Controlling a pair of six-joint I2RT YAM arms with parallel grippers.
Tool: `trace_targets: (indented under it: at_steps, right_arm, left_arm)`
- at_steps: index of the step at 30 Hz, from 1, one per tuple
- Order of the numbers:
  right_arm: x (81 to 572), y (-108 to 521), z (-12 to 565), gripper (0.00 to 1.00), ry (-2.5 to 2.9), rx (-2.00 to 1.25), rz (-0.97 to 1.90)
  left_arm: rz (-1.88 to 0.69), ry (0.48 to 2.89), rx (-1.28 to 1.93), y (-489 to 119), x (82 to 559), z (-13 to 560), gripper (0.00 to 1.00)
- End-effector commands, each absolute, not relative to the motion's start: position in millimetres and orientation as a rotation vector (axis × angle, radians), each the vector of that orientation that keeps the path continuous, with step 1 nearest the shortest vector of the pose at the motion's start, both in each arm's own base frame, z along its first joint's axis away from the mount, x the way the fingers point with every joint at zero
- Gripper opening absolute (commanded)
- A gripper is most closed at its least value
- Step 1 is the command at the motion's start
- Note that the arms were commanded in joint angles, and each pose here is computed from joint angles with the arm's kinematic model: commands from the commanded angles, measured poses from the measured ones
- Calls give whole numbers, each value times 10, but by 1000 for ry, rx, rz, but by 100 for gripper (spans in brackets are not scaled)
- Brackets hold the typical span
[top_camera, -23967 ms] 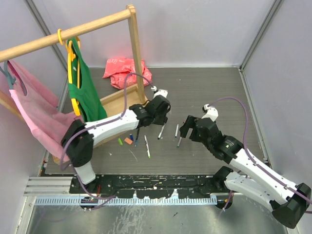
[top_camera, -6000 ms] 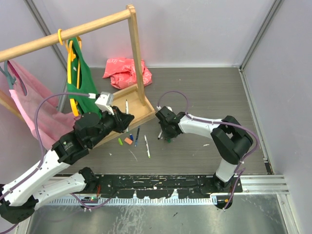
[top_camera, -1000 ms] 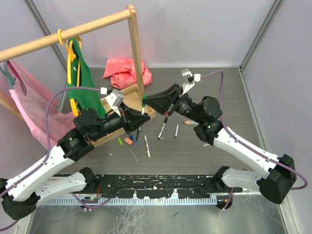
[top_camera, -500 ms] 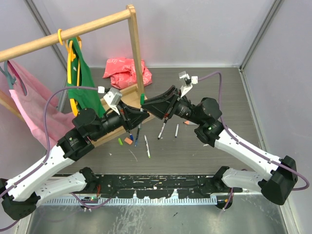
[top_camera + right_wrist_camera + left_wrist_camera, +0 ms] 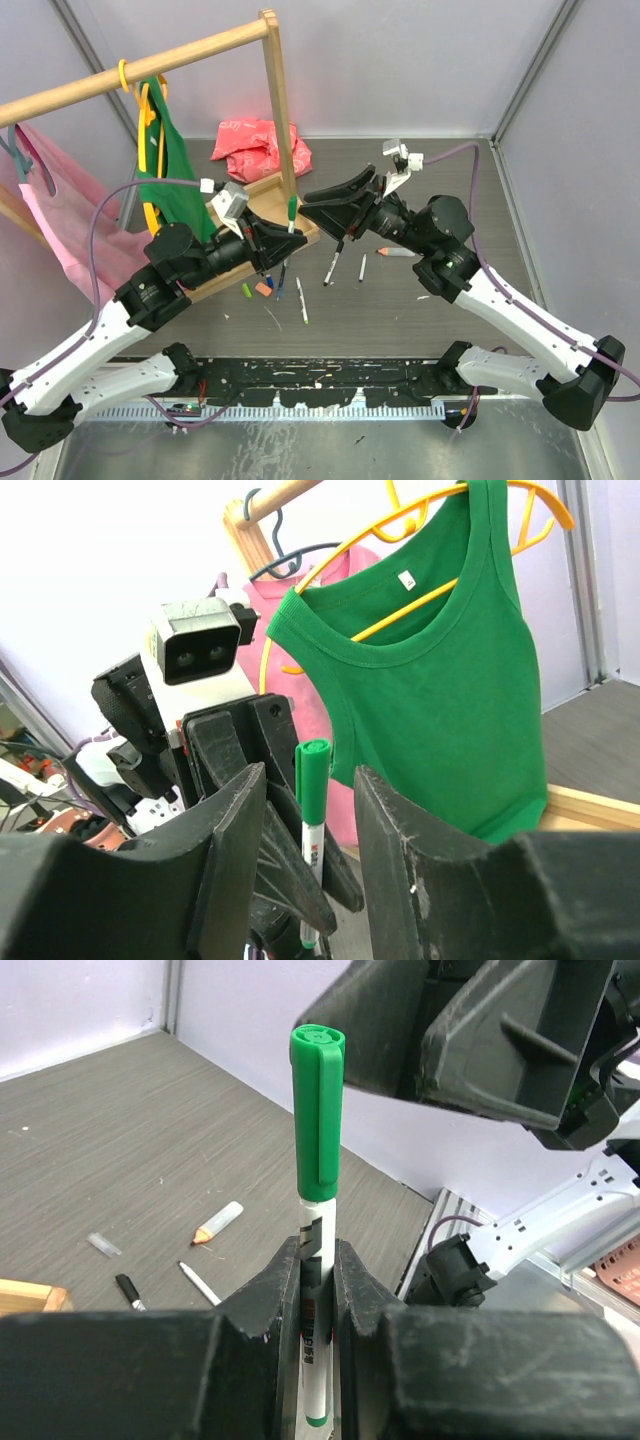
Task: Insert the pens into the pen caps
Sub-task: Insert the pen cap onto the pen, then press the pen cap onto the pen.
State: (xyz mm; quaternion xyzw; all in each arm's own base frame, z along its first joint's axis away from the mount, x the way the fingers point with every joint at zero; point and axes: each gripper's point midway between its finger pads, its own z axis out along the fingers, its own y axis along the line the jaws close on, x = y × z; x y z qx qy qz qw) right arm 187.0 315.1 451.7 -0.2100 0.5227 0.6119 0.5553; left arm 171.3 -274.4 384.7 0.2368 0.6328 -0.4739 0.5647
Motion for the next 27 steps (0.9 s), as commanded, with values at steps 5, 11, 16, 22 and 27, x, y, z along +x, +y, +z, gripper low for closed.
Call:
trace_targets:
  at_steps: [5,11,16,22,27]
  right_arm:
    - [1798,3005,4998,48,1100,-521,1365]
    - [1799,3033,5020,49,1098,-532,1371]
    - [1754,3089,5004,49,1099,-575,1398]
    - [1682,3183,4917,47,1122,-657,1434]
    - [1658,3199,4887,41,1128,-670,1450]
  left_arm:
    - [-1201,1390,625,-2769,1523,4131,0]
    - [-1237,1382,659,-2835,1481,4136,0]
    - [-1249,1384,669,-2876,1485,4136,0]
    - [-1259,1375,670,-2899,1486,4168,0]
    - [-1261,1371,671,-2908,1492,4183,0]
